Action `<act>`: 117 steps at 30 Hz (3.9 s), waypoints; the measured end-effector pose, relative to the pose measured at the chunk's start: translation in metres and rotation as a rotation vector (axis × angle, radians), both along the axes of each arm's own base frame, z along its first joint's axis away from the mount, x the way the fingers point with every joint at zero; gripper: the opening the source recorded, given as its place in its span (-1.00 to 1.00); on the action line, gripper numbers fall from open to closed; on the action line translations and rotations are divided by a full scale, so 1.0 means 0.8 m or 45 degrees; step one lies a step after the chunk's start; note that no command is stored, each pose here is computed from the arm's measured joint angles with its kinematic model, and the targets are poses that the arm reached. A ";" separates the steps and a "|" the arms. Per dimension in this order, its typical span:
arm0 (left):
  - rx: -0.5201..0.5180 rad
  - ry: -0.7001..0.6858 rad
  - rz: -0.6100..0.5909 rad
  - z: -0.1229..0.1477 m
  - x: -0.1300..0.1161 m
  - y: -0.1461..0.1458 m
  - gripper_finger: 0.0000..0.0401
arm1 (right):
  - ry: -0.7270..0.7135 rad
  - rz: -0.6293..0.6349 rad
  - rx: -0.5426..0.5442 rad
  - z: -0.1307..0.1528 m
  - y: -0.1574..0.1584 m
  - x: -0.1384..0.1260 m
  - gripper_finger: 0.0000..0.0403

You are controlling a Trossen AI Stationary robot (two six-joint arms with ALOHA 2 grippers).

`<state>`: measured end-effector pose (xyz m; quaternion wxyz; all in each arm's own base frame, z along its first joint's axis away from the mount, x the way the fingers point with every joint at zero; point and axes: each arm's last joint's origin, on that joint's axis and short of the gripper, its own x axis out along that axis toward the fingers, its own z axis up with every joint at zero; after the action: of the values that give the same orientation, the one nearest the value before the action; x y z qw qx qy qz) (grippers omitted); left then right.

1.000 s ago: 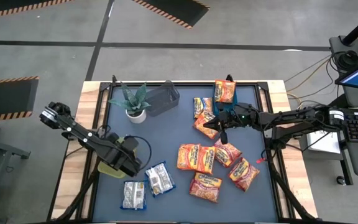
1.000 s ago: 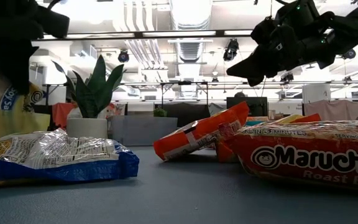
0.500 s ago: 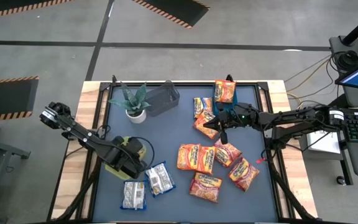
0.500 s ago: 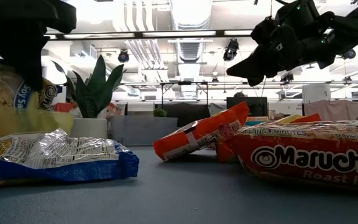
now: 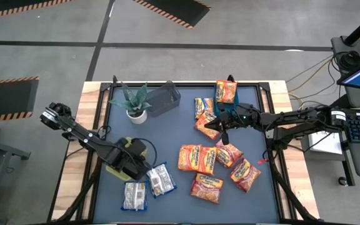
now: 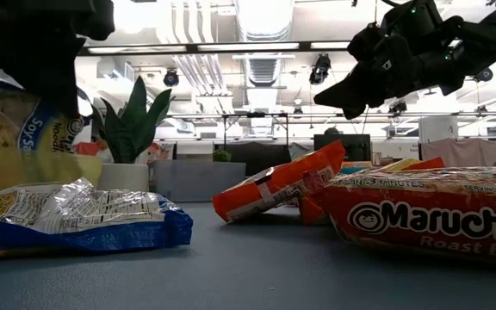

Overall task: Sort Maruchan noodles
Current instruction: Put the blue noodle pack into the yellow bin, then put the orange noodle pack into the blue bin

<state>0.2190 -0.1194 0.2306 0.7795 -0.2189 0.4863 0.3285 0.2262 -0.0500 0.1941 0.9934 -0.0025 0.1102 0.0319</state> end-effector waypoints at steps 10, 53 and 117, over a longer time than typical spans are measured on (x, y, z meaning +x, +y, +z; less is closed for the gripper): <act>-0.027 -0.075 -0.054 0.002 0.008 -0.004 -0.26 | 0.000 0.000 0.000 0.000 0.000 0.000 -0.94; 0.035 0.243 0.194 0.002 -0.023 0.015 -0.26 | 0.008 0.004 -0.012 -0.001 0.000 0.000 -0.94; 0.434 -0.272 -0.291 0.003 0.055 0.005 -0.26 | 0.163 0.047 0.165 0.068 0.012 0.035 -0.94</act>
<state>0.2632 -0.1155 0.2328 0.8845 -0.0609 0.3600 0.2903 0.2540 -0.0401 0.2486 0.9816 0.0618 0.1711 0.0576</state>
